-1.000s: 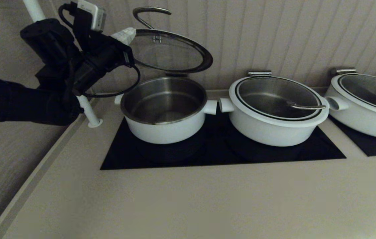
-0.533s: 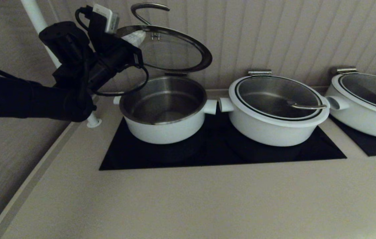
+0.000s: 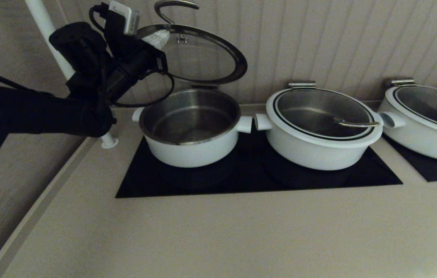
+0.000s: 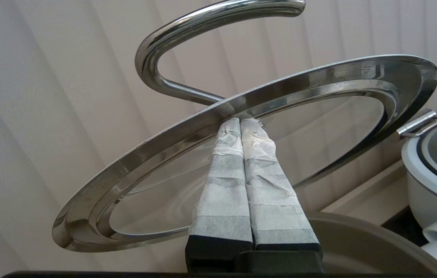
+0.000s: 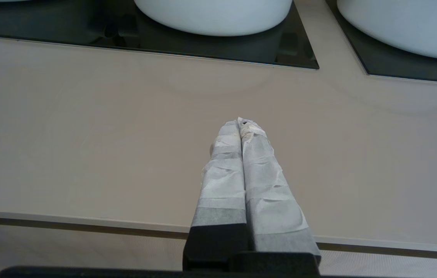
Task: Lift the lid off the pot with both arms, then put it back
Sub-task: Open the pot lid completely
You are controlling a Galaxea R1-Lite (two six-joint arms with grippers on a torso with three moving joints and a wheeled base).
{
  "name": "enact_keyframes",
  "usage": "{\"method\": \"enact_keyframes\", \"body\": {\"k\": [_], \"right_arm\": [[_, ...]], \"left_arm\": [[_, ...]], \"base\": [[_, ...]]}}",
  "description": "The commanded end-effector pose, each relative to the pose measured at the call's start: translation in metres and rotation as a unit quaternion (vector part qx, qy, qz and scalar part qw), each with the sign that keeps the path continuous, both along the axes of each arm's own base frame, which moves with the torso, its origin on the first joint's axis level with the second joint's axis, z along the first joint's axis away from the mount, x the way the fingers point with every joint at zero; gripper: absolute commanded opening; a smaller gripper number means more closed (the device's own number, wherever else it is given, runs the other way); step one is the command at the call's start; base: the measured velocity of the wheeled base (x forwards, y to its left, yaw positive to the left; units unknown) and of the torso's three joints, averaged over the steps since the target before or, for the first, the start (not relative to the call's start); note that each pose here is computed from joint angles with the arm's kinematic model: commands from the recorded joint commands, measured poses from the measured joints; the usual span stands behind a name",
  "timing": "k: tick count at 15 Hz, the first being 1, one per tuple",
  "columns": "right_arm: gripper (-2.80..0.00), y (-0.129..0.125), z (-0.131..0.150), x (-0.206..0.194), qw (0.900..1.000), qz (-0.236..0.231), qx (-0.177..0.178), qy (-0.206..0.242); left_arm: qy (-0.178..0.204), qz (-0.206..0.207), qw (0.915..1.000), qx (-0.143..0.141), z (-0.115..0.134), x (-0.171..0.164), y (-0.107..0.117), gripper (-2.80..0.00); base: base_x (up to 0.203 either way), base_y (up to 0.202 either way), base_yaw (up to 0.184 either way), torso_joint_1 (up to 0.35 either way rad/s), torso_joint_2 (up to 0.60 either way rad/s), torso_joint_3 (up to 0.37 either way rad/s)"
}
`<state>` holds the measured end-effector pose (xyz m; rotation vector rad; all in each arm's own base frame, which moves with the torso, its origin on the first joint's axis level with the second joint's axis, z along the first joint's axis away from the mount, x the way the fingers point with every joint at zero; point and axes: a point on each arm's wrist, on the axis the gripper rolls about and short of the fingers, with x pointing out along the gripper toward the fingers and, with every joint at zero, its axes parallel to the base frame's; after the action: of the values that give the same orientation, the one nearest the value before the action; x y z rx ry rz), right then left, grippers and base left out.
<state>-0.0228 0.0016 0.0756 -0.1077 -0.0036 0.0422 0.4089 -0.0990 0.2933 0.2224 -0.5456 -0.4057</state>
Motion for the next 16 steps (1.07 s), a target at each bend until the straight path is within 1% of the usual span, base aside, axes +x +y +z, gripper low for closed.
{"method": "enact_keyframes", "body": {"k": [1, 7, 12, 16], "right_arm": [[-2.8, 0.0, 0.0, 0.0, 1.0, 0.0, -0.001, 0.0], [-2.8, 0.0, 0.0, 0.0, 1.0, 0.0, -0.001, 0.0], [-2.8, 0.0, 0.0, 0.0, 1.0, 0.0, -0.001, 0.0], [-2.8, 0.0, 0.0, 0.0, 1.0, 0.0, -0.001, 0.0]], "left_arm": [[-0.01, 0.001, 1.0, -0.003, 0.003, 0.002, 0.0, -2.8], [-0.037, 0.003, 0.9993, -0.009, 0.016, 0.007, -0.001, -2.8], [-0.041, 0.003, 0.9991, -0.01, 0.019, 0.005, 0.0, -2.8], [-0.036, 0.003, 0.9993, -0.008, 0.022, -0.005, 0.002, -2.8]], "base": [[0.0, 0.0, 0.0, 0.0, 0.0, 0.0], [0.0, 0.0, 0.0, 0.0, 0.0, 0.0], [0.0, 0.0, 0.0, 0.0, 0.0, 0.0], [0.0, 0.0, 0.0, 0.0, 0.0, 0.0]]}}
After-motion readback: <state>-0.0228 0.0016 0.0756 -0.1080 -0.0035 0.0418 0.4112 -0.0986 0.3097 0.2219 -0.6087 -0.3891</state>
